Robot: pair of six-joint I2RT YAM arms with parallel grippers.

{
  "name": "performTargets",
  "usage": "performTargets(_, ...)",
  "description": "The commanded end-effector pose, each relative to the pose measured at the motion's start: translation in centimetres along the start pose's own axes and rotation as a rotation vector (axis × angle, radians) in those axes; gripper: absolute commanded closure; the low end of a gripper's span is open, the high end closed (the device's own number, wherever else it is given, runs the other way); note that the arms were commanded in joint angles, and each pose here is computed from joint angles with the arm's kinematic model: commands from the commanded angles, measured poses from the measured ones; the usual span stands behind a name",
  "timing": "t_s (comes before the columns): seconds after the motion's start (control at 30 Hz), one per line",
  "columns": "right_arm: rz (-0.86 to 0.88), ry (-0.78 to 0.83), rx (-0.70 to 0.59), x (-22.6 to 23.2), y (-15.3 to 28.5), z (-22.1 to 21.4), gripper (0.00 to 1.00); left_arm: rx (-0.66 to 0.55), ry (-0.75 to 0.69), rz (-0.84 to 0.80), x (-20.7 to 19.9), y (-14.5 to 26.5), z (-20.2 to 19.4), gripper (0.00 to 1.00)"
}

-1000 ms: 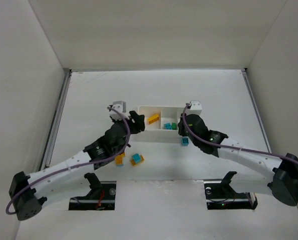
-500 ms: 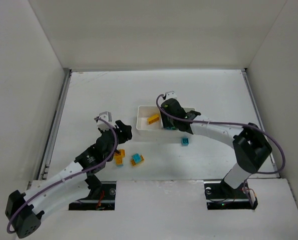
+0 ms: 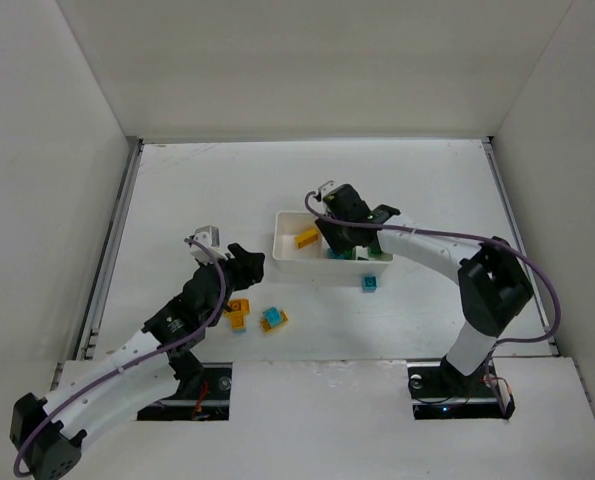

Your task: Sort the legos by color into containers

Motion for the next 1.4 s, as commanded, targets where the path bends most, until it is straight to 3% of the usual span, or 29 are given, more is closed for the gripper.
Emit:
performTargets(0.0,0.076,0.078,0.008,0.4,0.5,1.1,0.41,-0.033,0.03,-0.04,-0.4,0.1,0.7,0.46)
performTargets(0.7,0.047,0.132,0.125,-1.6,-4.8,-1.8,0.42,-0.059,0.055,-0.056,0.2,0.5,2.2,0.46)
performTargets(1.03,0.019,0.143,0.066,-1.7,-3.1,-0.5,0.44,-0.076,0.056,-0.058,0.2,0.8,2.9,0.46)
performTargets(1.23,0.035,0.147,0.12,-1.0,-4.5,-2.7,0.6,-0.082,0.056,-0.054,0.4,1.2,2.9,0.46)
performTargets(1.37,0.053,0.129,0.041,-0.4,-3.5,-1.0,0.73,-0.085,0.056,-0.049,0.5,1.3,3.2,0.46)
Point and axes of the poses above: each gripper's point midway between its finger pads, its own y axis back along the fingers, its own x axis along the line the jaws close on, z = x × y, the point moved 4 cm from there along y, back along the fingers, and after that the axes turned 12 degrees about -y, right-handed, at the moved point
